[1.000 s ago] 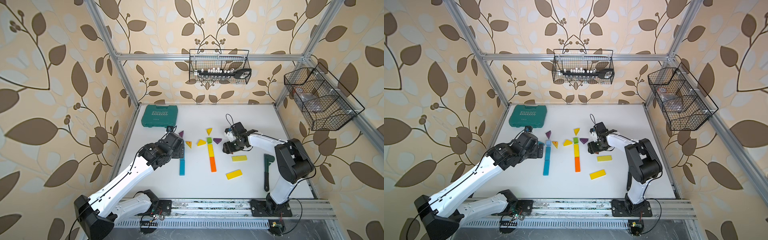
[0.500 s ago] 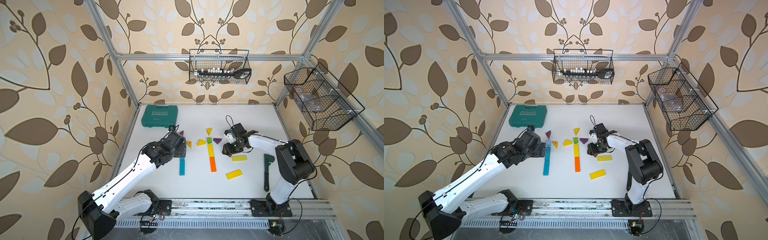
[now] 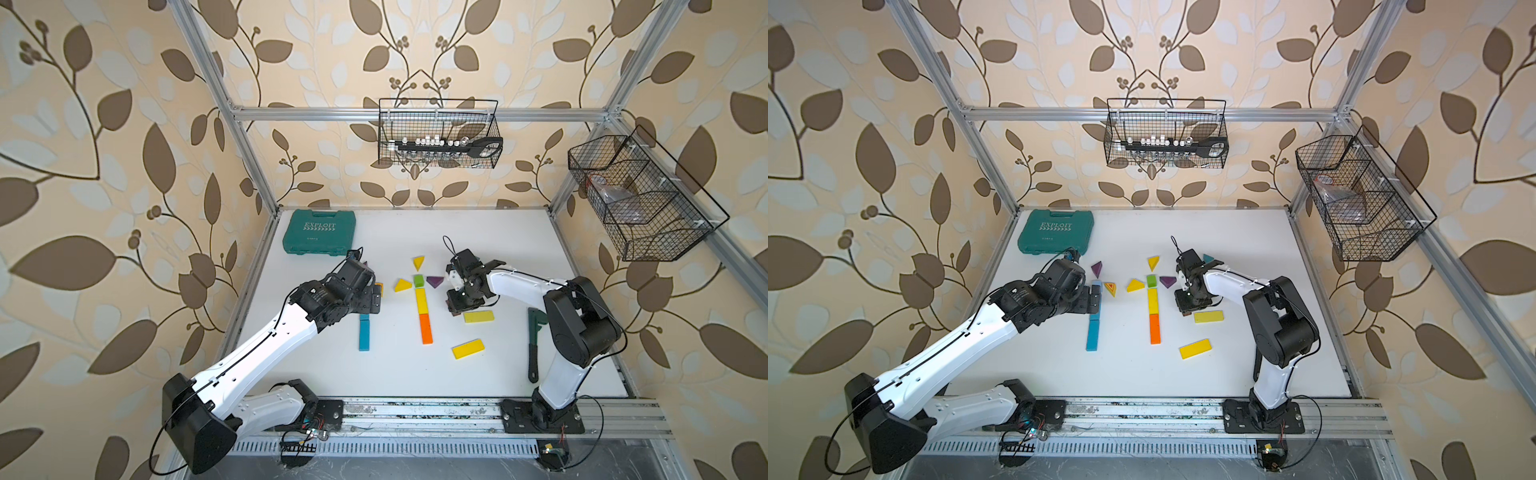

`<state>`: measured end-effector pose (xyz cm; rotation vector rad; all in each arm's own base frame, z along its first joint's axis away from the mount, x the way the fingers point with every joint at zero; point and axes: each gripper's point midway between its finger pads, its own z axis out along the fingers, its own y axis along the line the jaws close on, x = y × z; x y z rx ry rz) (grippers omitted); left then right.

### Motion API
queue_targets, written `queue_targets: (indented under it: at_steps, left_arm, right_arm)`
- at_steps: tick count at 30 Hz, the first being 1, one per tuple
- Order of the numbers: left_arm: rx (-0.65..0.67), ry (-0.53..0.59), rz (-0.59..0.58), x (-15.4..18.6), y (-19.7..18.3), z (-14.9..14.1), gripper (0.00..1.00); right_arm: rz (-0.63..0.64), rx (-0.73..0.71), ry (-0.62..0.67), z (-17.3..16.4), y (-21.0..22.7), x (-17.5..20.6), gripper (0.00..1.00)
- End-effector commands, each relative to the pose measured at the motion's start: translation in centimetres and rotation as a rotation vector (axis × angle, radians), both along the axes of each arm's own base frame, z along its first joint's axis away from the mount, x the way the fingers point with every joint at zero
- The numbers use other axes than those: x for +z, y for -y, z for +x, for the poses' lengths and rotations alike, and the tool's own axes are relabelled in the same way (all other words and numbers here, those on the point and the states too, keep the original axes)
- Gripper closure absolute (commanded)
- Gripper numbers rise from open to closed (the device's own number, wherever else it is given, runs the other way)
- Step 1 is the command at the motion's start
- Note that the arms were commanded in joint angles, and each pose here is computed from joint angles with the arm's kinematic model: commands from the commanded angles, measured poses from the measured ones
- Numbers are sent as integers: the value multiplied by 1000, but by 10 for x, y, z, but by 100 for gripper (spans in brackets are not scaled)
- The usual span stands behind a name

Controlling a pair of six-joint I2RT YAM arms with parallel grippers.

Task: Assemble a small pinwheel with building blocks
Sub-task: Pick up the building block from the center of the board.

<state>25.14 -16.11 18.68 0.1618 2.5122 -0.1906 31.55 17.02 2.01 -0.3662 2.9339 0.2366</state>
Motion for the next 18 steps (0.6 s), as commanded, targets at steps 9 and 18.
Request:
queue_targets:
  at_steps: [9, 18]
  left_arm:
    - [-618, 195, -157, 53, 127, 3, 1]
    - [-1097, 307, -148, 56, 217, -27, 1]
  right_arm:
    - [547, -116, 29, 2, -15, 84, 91]
    - [1041, -91, -22, -27, -28, 172, 94]
